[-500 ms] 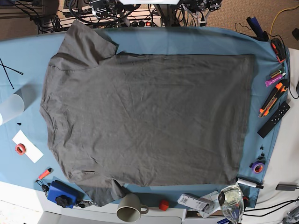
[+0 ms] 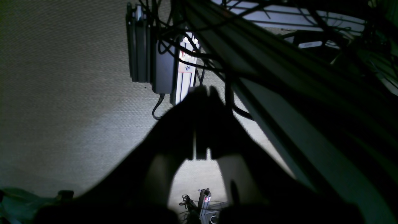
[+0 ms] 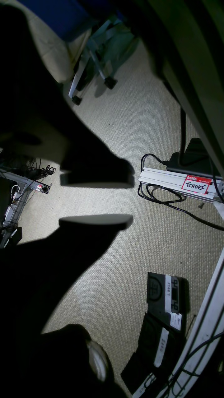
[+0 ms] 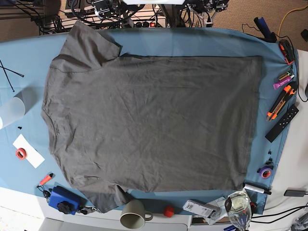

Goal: Fold the T-shirt properly

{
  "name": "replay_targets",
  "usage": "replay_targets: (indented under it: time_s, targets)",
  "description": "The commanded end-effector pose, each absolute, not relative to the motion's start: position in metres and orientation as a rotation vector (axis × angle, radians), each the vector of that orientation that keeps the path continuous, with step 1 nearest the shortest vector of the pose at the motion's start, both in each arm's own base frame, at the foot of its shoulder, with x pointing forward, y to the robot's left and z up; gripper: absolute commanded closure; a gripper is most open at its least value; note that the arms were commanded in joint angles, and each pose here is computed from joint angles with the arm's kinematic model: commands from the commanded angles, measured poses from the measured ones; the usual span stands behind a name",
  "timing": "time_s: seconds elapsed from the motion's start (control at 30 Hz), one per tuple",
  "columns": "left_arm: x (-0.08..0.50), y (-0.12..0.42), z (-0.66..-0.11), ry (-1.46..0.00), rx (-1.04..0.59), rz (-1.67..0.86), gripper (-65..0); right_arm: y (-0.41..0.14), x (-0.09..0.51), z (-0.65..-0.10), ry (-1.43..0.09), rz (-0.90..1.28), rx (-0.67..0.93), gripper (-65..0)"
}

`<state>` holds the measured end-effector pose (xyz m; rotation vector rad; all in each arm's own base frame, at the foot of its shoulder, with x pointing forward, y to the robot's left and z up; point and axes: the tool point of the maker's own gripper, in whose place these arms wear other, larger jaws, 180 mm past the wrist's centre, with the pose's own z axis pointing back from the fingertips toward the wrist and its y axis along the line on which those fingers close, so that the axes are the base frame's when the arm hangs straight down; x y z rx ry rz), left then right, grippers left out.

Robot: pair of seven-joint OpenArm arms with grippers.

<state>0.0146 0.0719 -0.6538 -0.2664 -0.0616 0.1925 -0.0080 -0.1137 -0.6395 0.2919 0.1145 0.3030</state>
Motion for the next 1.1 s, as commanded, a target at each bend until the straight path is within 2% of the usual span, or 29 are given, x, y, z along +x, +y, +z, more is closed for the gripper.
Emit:
replay_targets:
  time_s: [0.0,0.53,0.83,1.07]
  targets:
    - [0.015,0.069,-0.653,-0.063,-0.277,0.188,0.0,-0.116,-0.007,-0.638,0.112,0.301,0.297,-15.4]
    - [0.014,0.073,-0.654,-0.063,-0.269,0.186,0.0,-0.117,-0.007,-0.638,0.114,0.301,0.297,-15.4]
    - [0.004,0.078,-0.653,-0.059,-0.258,0.186,0.0,-0.126,-0.022,-0.636,0.204,0.317,0.276,-15.5]
    - [-0.023,0.109,-0.647,-0.067,-0.202,0.171,0.0,-0.154,-0.031,-0.624,0.175,0.356,0.229,-15.4]
